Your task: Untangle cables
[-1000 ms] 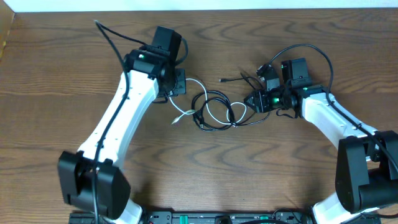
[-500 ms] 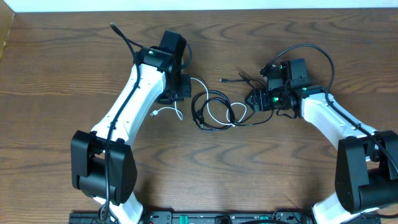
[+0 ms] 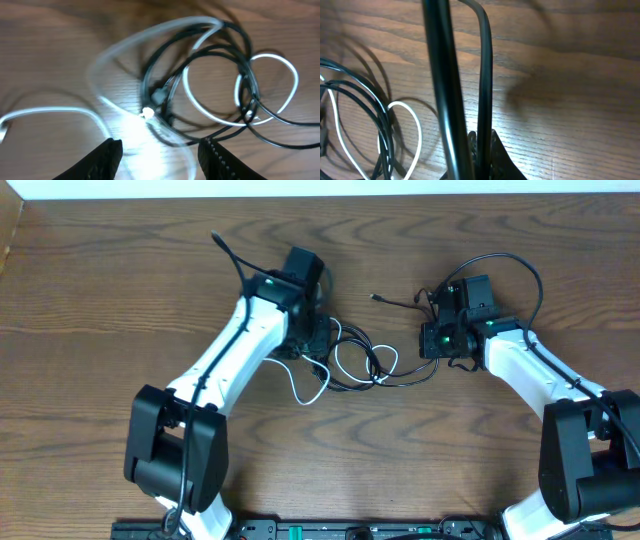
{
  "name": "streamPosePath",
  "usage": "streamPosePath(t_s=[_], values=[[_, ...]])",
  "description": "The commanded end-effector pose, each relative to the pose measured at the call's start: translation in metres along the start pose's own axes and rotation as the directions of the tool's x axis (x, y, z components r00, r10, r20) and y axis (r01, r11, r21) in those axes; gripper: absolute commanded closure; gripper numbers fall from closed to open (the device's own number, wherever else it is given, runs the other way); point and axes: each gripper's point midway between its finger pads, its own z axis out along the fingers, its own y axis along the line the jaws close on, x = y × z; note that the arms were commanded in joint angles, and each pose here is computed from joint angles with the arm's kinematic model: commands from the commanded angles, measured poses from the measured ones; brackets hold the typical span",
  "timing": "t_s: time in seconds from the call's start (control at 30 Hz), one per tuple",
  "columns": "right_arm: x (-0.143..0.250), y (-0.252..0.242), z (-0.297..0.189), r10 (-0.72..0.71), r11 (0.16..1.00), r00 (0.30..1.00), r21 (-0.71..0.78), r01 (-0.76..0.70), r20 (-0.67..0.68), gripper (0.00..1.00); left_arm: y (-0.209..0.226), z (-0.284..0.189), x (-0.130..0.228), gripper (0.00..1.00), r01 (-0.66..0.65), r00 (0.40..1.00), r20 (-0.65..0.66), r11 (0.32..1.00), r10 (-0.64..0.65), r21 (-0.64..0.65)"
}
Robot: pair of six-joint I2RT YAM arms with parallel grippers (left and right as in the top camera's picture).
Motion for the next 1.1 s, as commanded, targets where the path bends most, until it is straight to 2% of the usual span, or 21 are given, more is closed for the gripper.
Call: streamPosePath(t_s=[0.0,0.27,0.43,0.8,0.97,1.07], values=[[-0.006,0.0,-0.007,0.003,1.0,1.0,0.018,-0.004,0.026,0.99,-0.012,0.016,0.011,0.46,0.033,0.999,-0.019,0.999,-0.033,0.011],[-0.006,0.001,-0.006,0.004,1.0,1.0,0.017,-0.004,0.027,0.99,-0.055,0.041,0.011,0.46,0.015,0.998,0.056,0.998,-0.019,0.067],[-0.006,0.001,-0.006,0.004,1.0,1.0,0.017,-0.004,0.027,0.99,-0.054,0.059,0.0,0.5,0.127,0.983,0.136,0.992,-0.125,-0.004],[-0.006,0.001,-0.006,0.003,1.0,1.0,0.013,-0.004,0.025,0.99,-0.058,0.099,-0.016,0.53,0.251,0.953,0.165,0.967,-0.254,0.037],[-0.006,0.001,-0.006,0.003,1.0,1.0,0.014,-0.004,0.025,0.99,-0.057,0.099,-0.02,0.65,0.254,0.949,0.186,0.967,-0.255,0.033],[-0.006,0.001,-0.006,0.004,1.0,1.0,0.013,-0.004,0.025,0.99,-0.054,0.101,-0.018,0.66,0.261,0.947,0.19,0.965,-0.26,0.019]])
